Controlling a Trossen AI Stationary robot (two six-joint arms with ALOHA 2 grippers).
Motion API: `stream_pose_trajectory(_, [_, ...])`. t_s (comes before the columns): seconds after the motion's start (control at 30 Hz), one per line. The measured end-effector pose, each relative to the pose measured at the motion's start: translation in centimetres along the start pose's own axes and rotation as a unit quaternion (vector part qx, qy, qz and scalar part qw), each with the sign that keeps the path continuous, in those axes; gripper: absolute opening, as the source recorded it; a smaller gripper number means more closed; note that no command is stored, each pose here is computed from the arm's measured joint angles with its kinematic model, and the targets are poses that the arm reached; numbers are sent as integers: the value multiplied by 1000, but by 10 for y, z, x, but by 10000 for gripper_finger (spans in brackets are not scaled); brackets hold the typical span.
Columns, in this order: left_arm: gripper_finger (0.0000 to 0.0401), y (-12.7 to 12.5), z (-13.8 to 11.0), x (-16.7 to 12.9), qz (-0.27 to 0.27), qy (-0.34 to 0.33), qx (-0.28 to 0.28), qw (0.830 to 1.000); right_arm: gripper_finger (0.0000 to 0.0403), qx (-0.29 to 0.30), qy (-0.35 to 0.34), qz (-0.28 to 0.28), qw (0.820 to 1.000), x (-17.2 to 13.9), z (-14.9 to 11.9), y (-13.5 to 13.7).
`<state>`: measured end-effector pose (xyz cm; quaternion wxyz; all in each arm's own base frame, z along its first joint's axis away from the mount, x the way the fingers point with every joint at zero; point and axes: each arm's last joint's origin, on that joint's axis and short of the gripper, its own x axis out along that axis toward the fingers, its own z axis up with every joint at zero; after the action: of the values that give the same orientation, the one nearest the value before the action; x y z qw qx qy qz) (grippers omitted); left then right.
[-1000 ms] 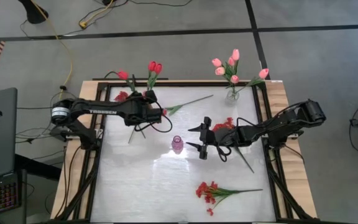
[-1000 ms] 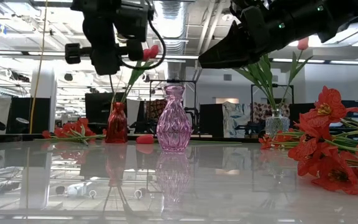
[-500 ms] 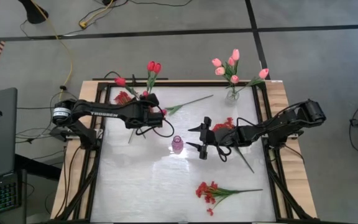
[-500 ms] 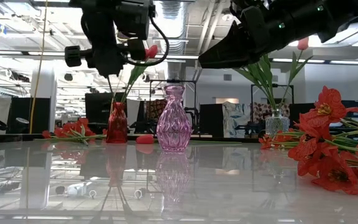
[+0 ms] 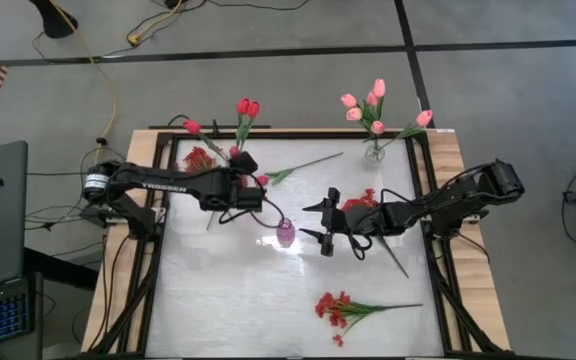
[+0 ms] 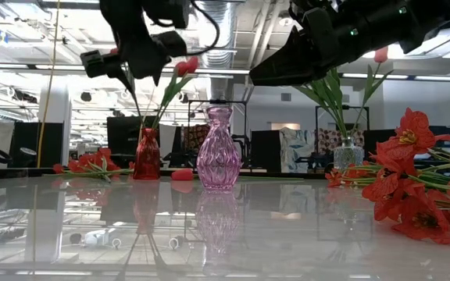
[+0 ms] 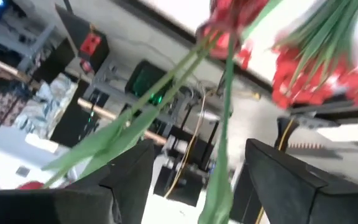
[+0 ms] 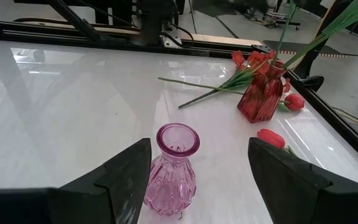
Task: Sort flowers into vase by color
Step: Put the red flower into the red vase
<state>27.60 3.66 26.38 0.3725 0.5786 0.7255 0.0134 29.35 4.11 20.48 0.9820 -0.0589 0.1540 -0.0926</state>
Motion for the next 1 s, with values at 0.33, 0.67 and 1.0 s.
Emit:
stream_pose_trajectory(0.33, [238,-15,9,-35,2,-43,-17,999,295,0,0,0,1000,0,0,0])
stream_pose_trajectory(0.67, [237,-30,19,-58,-27,-107,-60,992,295,0,0,0,1000,0,0,0])
stream_pose_trajectory(1.0, [237,-48,13,-95,-57,-222,-163,960,295,0,0,0,1000,0,0,0])
